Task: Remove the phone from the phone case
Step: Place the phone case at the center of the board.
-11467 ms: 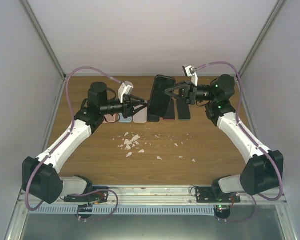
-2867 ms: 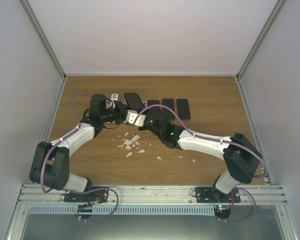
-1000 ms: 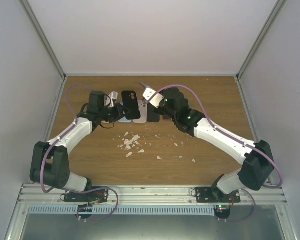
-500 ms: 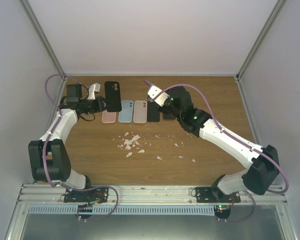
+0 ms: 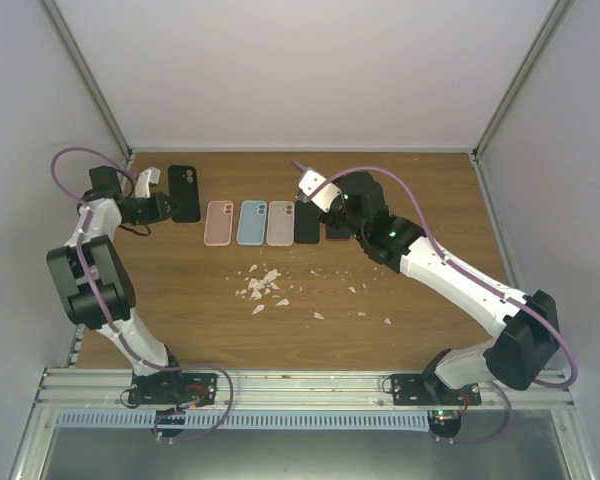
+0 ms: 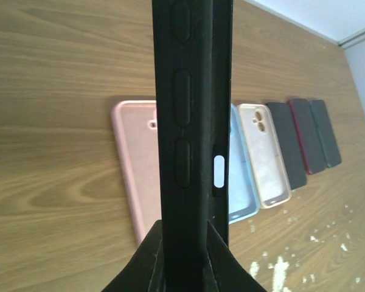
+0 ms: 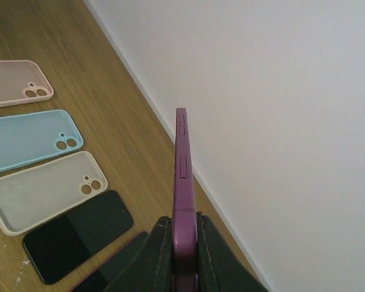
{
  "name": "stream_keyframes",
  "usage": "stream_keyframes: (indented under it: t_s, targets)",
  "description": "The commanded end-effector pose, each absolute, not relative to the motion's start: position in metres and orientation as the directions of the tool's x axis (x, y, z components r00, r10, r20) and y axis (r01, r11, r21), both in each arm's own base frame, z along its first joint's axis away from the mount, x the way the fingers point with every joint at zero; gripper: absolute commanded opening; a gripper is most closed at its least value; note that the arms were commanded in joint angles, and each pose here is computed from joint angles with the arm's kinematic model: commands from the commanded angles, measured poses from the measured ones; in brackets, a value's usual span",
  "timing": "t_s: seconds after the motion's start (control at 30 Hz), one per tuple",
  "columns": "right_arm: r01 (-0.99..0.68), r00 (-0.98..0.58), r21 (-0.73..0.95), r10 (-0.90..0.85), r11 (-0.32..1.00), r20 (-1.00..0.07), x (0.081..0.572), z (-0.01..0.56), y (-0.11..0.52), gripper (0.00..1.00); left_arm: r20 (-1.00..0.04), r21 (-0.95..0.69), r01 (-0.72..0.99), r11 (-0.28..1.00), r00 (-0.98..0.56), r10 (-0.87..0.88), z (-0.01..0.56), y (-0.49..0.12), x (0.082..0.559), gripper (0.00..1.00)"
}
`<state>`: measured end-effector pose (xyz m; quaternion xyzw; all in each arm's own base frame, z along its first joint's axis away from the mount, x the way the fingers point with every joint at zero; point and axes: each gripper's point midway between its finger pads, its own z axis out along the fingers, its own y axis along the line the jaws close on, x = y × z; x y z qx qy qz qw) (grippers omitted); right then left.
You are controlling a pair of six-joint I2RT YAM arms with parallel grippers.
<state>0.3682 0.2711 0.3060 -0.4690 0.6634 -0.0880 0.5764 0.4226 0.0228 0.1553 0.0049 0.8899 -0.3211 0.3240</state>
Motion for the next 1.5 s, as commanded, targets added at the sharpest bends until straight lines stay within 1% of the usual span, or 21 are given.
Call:
stream_keyframes:
  t_s: [0.0, 0.33, 0.6, 0.73, 0.9, 1.13, 1.27, 1.47]
  targets:
    - [-0.474, 0.140, -0.649, -0.676, 0.596, -0.723, 0.367, 0.335, 0.264, 0.01, -0.579, -0.570, 0.254, 0.781, -0.799, -0.162, 0.143, 0.046, 0.425, 0.00]
    - [-0.482, 0.129, -0.640, -0.674, 0.598, -0.727, 0.369, 0.331, 0.264, 0.00, -0.490, -0.556, 0.203, 0.806, -0.864, -0.120, 0.085, 0.065, 0.422, 0.00]
    - [-0.484, 0.123, -0.642, -0.681, 0.594, -0.722, 0.370, 0.327, 0.264, 0.00, -0.411, -0.620, 0.180, 0.764, -0.904, -0.120, 0.057, 0.057, 0.421, 0.00]
    - [-0.484, 0.119, -0.642, -0.682, 0.594, -0.721, 0.371, 0.326, 0.264, 0.01, -0.366, -0.627, 0.159, 0.763, -0.924, -0.108, 0.040, 0.052, 0.420, 0.00]
    - [-0.493, 0.116, -0.639, -0.683, 0.591, -0.721, 0.372, 0.323, 0.266, 0.00, -0.311, -0.582, 0.103, 0.807, -0.945, -0.104, 0.019, 0.055, 0.420, 0.00]
    - [-0.497, 0.114, -0.637, -0.684, 0.589, -0.721, 0.372, 0.321, 0.267, 0.00, -0.290, -0.475, 0.105, 0.874, -0.956, -0.043, 0.002, 0.053, 0.419, 0.01]
    - [-0.499, 0.115, -0.638, -0.685, 0.587, -0.720, 0.372, 0.321, 0.267, 0.00, -0.260, -0.412, 0.067, 0.909, -0.964, -0.047, -0.008, 0.058, 0.415, 0.05]
    - [-0.499, 0.116, -0.637, -0.683, 0.588, -0.721, 0.371, 0.322, 0.267, 0.01, -0.216, -0.327, -0.003, 0.945, -0.973, -0.078, -0.019, 0.073, 0.408, 0.17]
